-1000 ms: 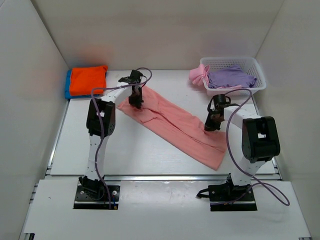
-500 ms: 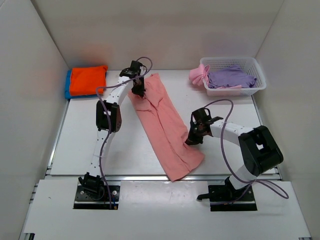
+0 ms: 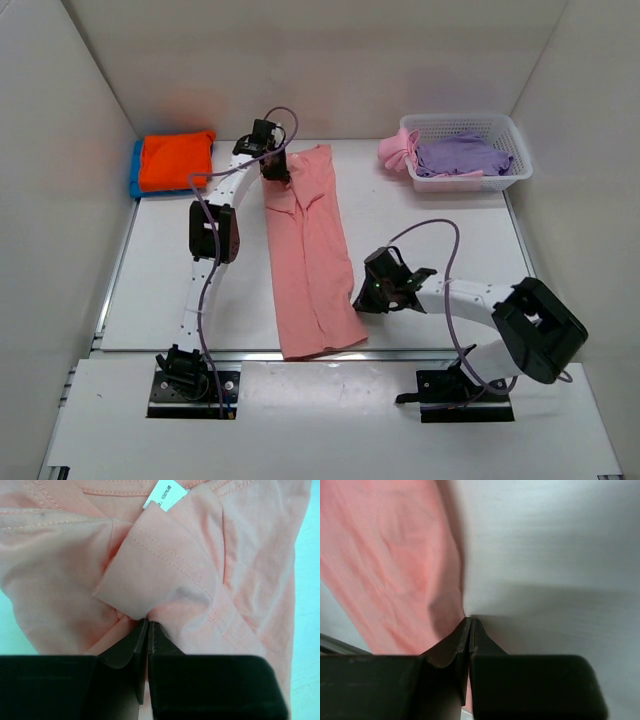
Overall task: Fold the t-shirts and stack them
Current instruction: Rotate the tshirt 90 degrees, then grab the bottom of the folded rectangular tshirt with both arms
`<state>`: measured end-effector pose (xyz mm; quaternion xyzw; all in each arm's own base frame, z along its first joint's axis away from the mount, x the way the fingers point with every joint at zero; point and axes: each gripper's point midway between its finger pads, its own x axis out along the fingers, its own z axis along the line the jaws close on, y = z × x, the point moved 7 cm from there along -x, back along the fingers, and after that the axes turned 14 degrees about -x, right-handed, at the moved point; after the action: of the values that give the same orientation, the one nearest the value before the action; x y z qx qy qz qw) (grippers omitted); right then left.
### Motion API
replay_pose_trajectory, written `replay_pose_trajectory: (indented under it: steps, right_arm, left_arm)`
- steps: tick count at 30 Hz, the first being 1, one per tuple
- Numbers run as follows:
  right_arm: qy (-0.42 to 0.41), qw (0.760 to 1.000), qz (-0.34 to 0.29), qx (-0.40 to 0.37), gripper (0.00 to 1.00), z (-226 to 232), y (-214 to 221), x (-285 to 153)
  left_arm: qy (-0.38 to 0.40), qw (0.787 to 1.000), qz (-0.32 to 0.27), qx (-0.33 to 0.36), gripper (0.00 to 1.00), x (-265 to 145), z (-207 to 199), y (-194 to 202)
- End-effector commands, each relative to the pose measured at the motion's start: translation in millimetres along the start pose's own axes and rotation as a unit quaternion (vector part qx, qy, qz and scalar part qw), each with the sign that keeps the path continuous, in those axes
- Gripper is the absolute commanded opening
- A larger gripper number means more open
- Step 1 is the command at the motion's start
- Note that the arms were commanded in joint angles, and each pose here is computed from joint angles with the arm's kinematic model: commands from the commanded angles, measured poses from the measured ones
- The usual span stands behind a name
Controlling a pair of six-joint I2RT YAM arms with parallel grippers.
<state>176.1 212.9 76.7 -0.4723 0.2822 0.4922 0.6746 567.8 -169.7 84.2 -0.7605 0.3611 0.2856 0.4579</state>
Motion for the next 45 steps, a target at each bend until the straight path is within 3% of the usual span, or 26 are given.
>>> replay_pose_trajectory:
  steps: [1,9,11,13,15,17,19,20,21,23,25,26,28,30,32,36,41,45]
  right_arm:
    - [0.085,0.994,-0.033,0.058,0.0,-34.6,14.1,2.0]
    - [0.074,0.992,-0.082,0.063,0.0,-40.5,-1.6,-4.5]
    - [0.056,0.993,-0.094,0.036,0.0,-35.0,-6.8,-6.9]
    - [0.034,0.994,-0.107,0.009,0.0,-29.9,-15.9,-13.1]
    - [0.017,0.992,-0.122,-0.028,0.0,-34.1,-24.2,-19.8]
    - [0.003,0.99,-0.133,-0.044,0.0,-40.5,-30.9,-26.3]
    - [-0.025,0.986,-0.148,-0.072,0.0,-43.0,-41.0,-38.0]
    - [-0.029,0.986,-0.15,-0.065,0.01,-48.4,-45.0,-42.5]
    - [-0.029,0.985,-0.154,-0.069,0.09,-56.8,-49.7,-45.1]
    - [-0.061,0.985,-0.14,-0.083,0.29,-63.1,-49.4,-51.9]
    - [-0.082,0.986,-0.119,-0.085,0.34,-69.4,-47.7,-55.5]
    - [-0.093,0.986,-0.108,-0.089,0.37,-68.3,-44.6,-57.7]
    - [-0.11,0.985,-0.085,-0.098,0.42,-65.6,-34.7,-56.5]
    - [-0.12,0.985,-0.077,-0.101,0.43,-60.0,-24.2,-54.0]
    - [-0.13,0.984,-0.069,-0.103,0.46,-53.0,-12.1,-50.2]
    - [-0.151,0.983,-0.058,-0.091,0.47,-47.0,2.3,-43.9]
    - [-0.167,0.981,-0.032,-0.093,0.46,-39.5,21.1,-35.6]
    - [-0.182,0.979,-0.018,-0.096,0.46,-29.7,26.6,-32.2]
  left_arm:
    - [0.06,0.997,-0.055,0.007,0.15,-2.3,-20.8,-24.1]
    - [0.126,0.984,-0.124,-0.018,0.15,-8.1,-30.4,-61.3]
    - [0.162,0.978,-0.131,-0.022,0.17,-23.8,-41.6,-72.9]
    - [0.236,0.961,-0.145,-0.022,0.21,-72.7,-71.7,-95.5]
    - [0.29,0.945,-0.151,0.008,0.43,-121.9,-111.7,-97.9]
    - [0.291,0.945,-0.149,0.022,0.48,-154.8,-124.5,-90.5]
    - [0.274,0.953,-0.125,0.024,0.5,-175.9,-114.8,-63.5]
    - [0.28,0.949,-0.144,0.028,0.5,-209.8,-120.9,-61.1]
    - [0.255,0.96,-0.115,0.009,0.51,-188.8,-97.6,-38.2]
    - [0.245,0.964,-0.102,-0.011,0.51,-215.3,-82.3,-9.6]
    - [0.194,0.979,-0.046,-0.032,0.5,-210.7,-45.5,43.9]
    - [0.175,0.982,-0.059,-0.025,0.5,-228.7,-39.7,52.6]
    - [0.124,0.992,-0.008,-0.012,0.52,-230.2,-16.7,116.3]
    - [0.077,0.997,-0.014,0.003,0.56,-248.3,-2.7,152.8]
    - [0.052,0.998,0.034,-0.001,0.59,-246.8,21.9,206.6]
    - [0.075,0.992,0.088,-0.056,0.62,-261.3,59.6,271.3]
    - [0.113,0.99,0.073,-0.05,0.68,-277.3,63.4,292.9]
    - [0.116,0.985,0.103,-0.071,0.6,-276.0,70.5,311.0]
